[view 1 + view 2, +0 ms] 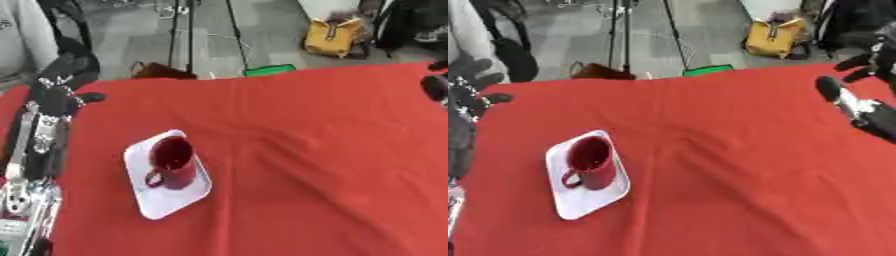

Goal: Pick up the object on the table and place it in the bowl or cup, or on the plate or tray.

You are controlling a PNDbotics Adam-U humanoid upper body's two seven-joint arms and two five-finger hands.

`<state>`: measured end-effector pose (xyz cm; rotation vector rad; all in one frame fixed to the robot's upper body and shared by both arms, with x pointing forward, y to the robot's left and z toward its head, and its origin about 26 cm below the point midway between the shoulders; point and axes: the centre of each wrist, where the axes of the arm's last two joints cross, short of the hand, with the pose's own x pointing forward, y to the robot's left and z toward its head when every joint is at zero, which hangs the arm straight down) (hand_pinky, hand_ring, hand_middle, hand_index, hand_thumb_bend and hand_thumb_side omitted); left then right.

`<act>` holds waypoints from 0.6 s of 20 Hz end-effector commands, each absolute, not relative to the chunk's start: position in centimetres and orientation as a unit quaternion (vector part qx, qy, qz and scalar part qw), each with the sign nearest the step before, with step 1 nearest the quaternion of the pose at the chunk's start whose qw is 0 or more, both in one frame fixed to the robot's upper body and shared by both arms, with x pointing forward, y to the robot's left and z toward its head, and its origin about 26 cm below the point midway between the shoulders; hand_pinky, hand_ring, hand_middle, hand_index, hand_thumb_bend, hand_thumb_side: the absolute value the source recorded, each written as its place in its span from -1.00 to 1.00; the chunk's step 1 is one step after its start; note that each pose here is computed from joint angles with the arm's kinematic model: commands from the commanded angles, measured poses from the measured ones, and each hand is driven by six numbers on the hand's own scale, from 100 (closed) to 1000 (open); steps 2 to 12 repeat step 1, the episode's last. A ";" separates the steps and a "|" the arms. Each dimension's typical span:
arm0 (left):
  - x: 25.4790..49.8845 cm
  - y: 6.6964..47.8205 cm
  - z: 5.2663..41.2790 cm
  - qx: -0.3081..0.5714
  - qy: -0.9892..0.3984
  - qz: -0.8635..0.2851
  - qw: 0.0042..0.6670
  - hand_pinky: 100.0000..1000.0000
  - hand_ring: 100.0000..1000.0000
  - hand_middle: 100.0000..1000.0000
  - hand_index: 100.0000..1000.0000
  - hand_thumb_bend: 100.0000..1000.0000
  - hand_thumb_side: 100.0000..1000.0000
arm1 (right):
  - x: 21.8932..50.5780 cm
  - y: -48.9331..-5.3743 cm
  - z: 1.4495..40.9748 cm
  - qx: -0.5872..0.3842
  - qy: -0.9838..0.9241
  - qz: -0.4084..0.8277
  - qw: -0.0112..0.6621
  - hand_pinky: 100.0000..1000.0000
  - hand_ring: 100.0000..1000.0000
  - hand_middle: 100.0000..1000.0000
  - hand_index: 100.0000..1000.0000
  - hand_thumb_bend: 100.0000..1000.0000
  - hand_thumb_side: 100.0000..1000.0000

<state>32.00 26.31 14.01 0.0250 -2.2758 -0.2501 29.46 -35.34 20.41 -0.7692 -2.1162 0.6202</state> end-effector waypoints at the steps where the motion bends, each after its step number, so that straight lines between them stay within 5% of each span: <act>1: 32.0 27.2 14.6 0.036 -0.908 -0.100 0.405 0.39 0.66 0.68 0.86 -0.15 0.47 | 28.5 -35.6 21.4 -0.309 -0.850 0.208 0.373 0.07 0.28 0.70 0.75 -0.04 0.43; 12: 32.0 27.2 14.6 0.036 -0.908 -0.100 0.405 0.39 0.66 0.68 0.86 -0.15 0.47 | 28.5 -35.6 21.4 -0.309 -0.850 0.208 0.373 0.07 0.28 0.70 0.75 -0.04 0.43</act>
